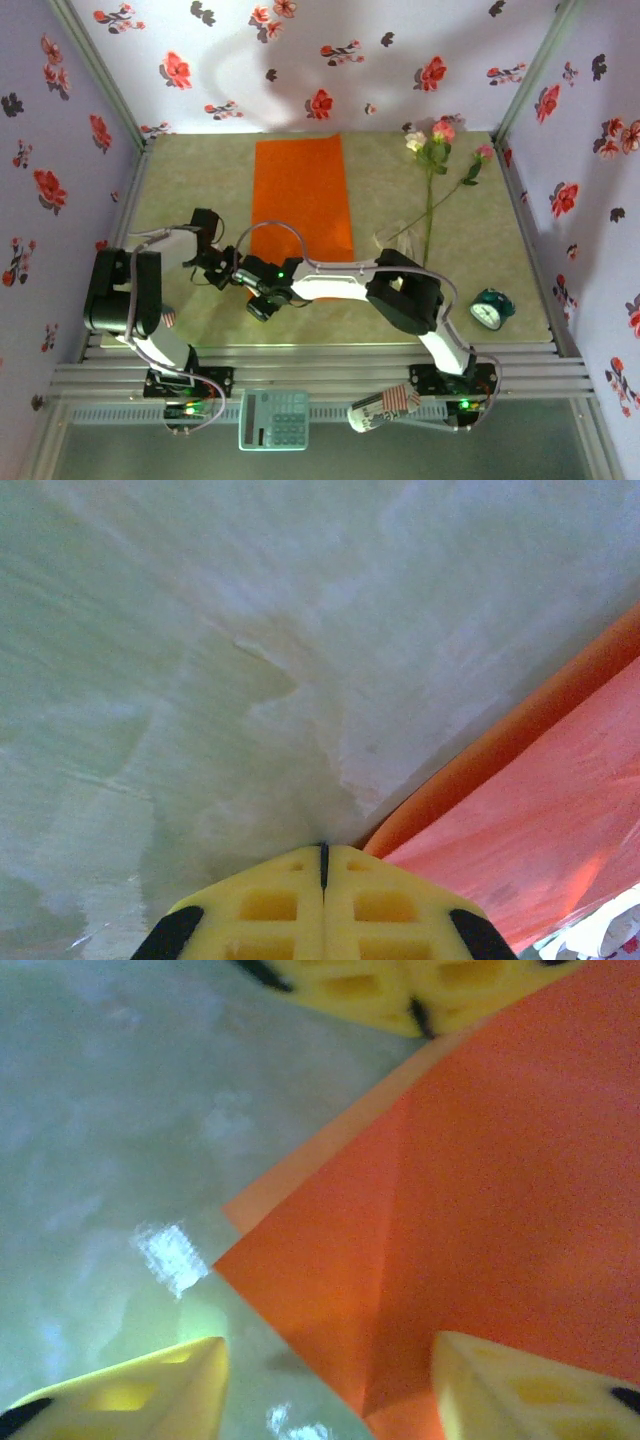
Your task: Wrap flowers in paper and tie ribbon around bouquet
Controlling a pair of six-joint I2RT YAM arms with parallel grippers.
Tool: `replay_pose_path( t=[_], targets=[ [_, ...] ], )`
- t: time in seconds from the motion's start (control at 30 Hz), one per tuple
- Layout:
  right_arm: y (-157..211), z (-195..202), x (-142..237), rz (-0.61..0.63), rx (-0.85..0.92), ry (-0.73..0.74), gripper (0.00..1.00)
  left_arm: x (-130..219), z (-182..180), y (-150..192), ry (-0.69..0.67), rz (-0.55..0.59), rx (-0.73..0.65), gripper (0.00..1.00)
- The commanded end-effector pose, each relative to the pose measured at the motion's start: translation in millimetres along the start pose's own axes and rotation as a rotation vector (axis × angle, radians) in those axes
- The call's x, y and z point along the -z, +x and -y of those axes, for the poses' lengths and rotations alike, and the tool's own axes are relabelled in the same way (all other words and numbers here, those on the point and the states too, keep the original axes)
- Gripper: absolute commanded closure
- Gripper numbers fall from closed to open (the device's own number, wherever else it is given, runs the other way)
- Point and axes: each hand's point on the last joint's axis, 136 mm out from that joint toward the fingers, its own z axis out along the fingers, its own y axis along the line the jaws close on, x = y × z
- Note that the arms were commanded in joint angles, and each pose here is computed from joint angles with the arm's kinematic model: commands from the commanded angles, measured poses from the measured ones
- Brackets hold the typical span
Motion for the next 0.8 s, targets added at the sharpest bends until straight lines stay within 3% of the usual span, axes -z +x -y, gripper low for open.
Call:
replay_pose_path(
  t=[0.0,0.17,0.3,0.43,0.77],
  targets=[
    [-1.2,11.7,-4.2,-0.01,-0.016,0.059,0.52,-2.2,-7.3,1.5,-0.011,0.0,0.023,1.0],
    [-9.3,12.5,-1.2,0.011,-0.046,0.048,0.78,5.4,-5.7,0.2,-0.021,0.017,0.008,1.0],
    [-24.0,15.6,20.5,0.067,-0.1,0.012,1.0,29.9,-2.6,-4.4,-0.043,0.095,-0.018,0.97],
    [-40.7,18.3,49.4,0.138,-0.196,-0.102,1.0,53.6,1.2,-4.5,-0.042,0.162,-0.028,0.85],
    [-42.4,45.4,78.7,0.178,-0.358,-0.218,1.0,53.9,10.5,16.6,0.028,0.117,0.016,0.84]
  ],
)
